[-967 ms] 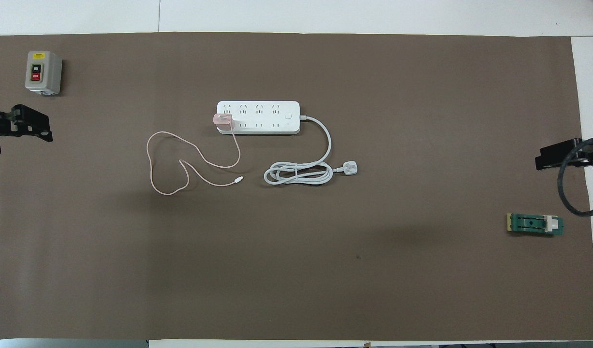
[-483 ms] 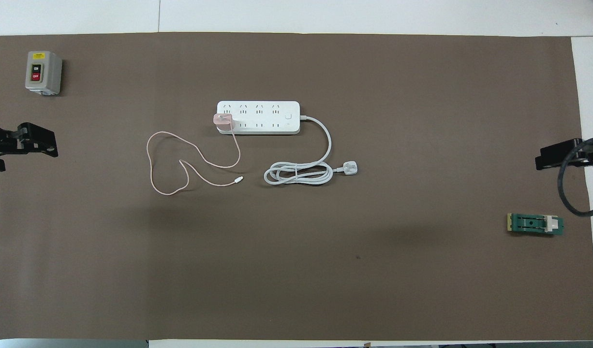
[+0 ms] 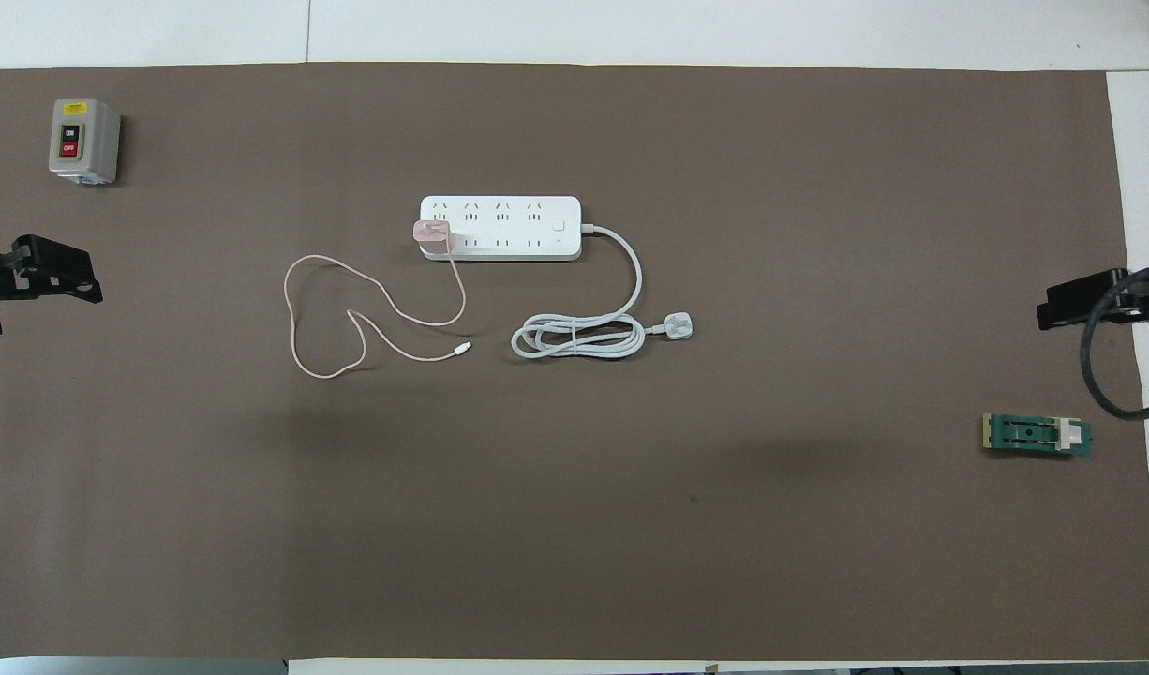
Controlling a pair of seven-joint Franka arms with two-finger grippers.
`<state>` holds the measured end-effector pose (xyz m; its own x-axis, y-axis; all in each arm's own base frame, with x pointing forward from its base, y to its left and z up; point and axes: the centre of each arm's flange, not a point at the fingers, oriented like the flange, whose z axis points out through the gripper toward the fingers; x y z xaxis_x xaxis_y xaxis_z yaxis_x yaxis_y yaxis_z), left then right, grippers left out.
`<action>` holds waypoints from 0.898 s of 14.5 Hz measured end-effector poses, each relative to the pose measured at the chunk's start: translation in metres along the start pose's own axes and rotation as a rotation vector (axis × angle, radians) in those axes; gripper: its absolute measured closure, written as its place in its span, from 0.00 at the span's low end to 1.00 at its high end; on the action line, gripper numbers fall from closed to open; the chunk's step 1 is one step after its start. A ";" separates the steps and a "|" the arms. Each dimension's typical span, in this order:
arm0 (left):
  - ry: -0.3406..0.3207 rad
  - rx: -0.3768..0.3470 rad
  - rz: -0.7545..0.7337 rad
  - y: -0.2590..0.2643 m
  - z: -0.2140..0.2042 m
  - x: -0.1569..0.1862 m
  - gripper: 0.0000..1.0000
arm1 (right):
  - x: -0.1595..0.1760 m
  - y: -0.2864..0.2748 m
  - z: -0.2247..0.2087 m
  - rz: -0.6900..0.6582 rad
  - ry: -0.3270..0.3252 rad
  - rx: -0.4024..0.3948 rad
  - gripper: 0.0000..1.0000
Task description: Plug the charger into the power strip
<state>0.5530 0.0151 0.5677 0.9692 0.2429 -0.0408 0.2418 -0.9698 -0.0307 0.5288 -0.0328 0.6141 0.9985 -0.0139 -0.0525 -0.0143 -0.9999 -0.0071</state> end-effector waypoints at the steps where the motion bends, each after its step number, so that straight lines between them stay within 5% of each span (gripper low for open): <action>1: -0.007 -0.001 0.018 0.004 -0.001 -0.002 0.00 | 0.000 0.000 0.000 0.000 0.000 0.000 0.00; 13: -0.013 -0.043 0.113 0.029 -0.006 -0.013 0.00 | 0.000 0.000 0.000 0.000 0.000 0.000 0.00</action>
<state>0.5478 -0.0167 0.5737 0.9898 0.1315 -0.0542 0.1326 -0.9910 0.0178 0.5288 -0.0326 0.6141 0.9985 -0.0134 -0.0525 -0.0138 -0.9999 -0.0071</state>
